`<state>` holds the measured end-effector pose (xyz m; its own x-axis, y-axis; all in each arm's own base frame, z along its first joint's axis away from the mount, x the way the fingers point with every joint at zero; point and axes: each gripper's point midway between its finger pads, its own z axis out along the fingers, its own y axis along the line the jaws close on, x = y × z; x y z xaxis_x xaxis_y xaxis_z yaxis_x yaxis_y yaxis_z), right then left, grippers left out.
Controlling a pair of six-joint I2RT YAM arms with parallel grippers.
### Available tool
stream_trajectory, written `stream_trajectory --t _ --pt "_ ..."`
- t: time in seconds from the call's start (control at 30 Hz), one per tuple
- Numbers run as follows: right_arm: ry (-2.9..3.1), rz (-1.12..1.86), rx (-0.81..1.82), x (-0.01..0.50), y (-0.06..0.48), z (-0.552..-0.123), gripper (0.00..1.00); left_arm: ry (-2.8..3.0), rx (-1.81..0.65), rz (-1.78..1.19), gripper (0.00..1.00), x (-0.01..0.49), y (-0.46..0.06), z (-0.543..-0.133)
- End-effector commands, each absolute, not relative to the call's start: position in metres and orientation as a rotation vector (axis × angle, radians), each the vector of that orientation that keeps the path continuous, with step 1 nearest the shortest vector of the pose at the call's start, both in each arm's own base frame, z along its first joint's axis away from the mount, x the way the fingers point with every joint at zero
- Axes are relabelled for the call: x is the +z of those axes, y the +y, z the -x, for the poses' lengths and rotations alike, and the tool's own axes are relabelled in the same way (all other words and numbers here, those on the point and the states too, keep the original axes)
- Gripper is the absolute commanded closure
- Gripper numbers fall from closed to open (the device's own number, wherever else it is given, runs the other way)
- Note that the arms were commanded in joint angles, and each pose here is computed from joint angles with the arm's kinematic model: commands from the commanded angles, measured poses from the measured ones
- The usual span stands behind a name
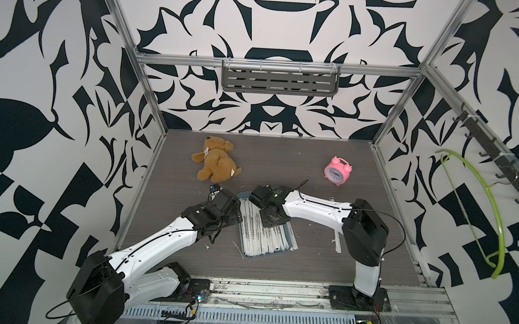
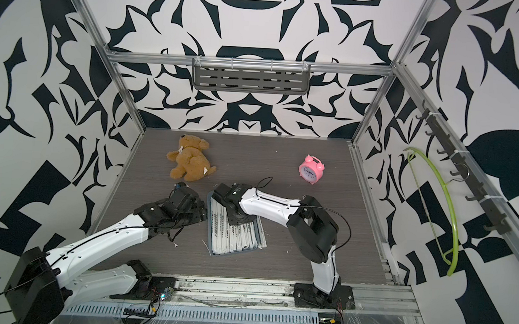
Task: Put the straws into the storage box
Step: Place the straw in the storage box, then pick up the straw from the center of the board.
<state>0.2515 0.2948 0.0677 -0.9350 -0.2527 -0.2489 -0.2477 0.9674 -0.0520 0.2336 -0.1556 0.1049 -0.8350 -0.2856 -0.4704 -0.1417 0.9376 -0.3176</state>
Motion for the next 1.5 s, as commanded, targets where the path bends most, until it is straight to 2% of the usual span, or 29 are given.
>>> stream_trajectory --t 0.0,0.07,0.13,0.33,0.5,0.67,0.97,1.17,1.4,1.47 --pt "2.821 0.293 0.045 0.117 0.267 -0.253 0.73 2.530 -0.337 0.269 0.18 0.123 -0.152 -0.237" --pt "2.851 0.257 0.097 0.119 0.247 -0.252 0.80 2.522 -0.314 0.221 0.20 0.128 -0.154 -0.241" --pt "2.901 0.261 0.083 0.104 0.222 -0.251 0.82 2.519 -0.297 0.133 0.21 0.133 -0.165 -0.243" --pt "2.996 0.316 0.088 0.071 0.209 -0.246 0.77 2.532 -0.346 -0.094 0.19 0.133 -0.228 -0.237" --pt "3.018 0.306 0.111 0.051 0.216 -0.250 0.76 2.568 -0.399 -0.077 0.18 0.111 -0.256 -0.226" --pt "3.047 0.321 0.147 0.039 0.223 -0.248 0.71 2.542 -0.428 -0.002 0.18 0.109 -0.247 -0.223" --pt "3.081 0.317 0.155 0.018 0.227 -0.247 0.71 2.536 -0.358 -0.023 0.17 0.110 -0.235 -0.223" --pt "3.084 0.286 0.004 0.009 0.195 -0.248 0.83 2.533 -0.362 -0.027 0.17 0.111 -0.236 -0.223" --pt "3.066 0.275 0.003 0.023 0.173 -0.256 0.85 2.528 -0.344 -0.040 0.16 0.111 -0.235 -0.224" --pt "3.067 0.283 0.011 0.023 0.173 -0.258 0.88 2.524 -0.349 -0.041 0.16 0.113 -0.236 -0.225"
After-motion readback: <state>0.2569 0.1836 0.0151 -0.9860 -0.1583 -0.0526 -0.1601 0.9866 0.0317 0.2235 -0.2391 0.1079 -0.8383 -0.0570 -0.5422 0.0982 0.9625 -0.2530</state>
